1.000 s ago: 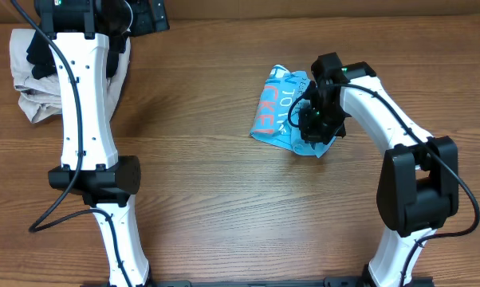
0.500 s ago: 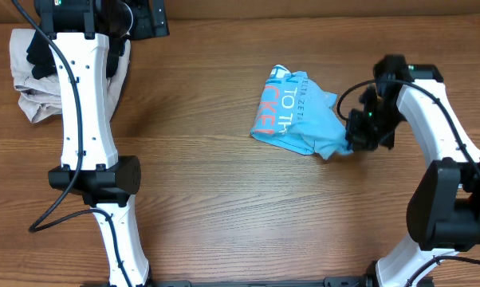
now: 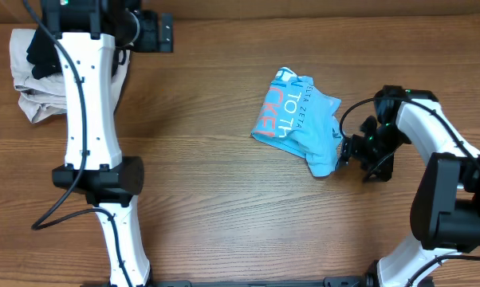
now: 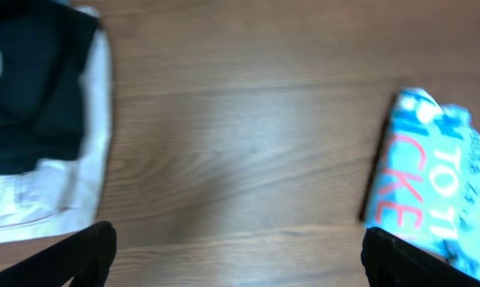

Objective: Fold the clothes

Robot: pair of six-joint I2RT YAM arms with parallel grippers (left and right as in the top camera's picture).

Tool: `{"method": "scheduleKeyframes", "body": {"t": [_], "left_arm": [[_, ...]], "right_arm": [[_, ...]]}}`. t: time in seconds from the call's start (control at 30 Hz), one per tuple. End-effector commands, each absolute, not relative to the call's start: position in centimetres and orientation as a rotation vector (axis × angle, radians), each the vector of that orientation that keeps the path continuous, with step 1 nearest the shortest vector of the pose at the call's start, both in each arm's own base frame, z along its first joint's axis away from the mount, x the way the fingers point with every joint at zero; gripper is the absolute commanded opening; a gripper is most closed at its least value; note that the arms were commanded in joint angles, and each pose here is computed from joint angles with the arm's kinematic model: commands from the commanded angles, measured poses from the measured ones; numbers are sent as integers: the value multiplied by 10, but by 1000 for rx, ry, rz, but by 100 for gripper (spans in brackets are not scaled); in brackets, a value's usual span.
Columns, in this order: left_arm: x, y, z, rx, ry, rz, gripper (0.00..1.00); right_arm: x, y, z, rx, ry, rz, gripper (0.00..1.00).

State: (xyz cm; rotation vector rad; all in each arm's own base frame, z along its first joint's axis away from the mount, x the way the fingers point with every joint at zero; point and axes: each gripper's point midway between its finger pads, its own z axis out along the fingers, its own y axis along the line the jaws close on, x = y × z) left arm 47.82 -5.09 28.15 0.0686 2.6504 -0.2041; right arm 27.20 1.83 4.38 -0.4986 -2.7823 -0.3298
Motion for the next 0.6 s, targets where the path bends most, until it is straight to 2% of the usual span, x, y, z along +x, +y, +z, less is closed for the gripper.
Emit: {"method": "scheduleKeyframes", "body": {"t": [0.0,0.13,0.27,0.57], "left_arm": [[471,-110,256,373,2696,-358,100],[463,-164,225,589,2736,-402,100],[451,-220,178,809,2780,-421,100],[426,-308,78,1160,2800,-408,100]], "right_arm": [[309,13,76,-531,-2897,-391,79],[341,7,106,-547,-3003,-434,79],[366,-2,132,-595,-3085,-506,84],[368,-30,136,-732,-3081,-513,87]]}}
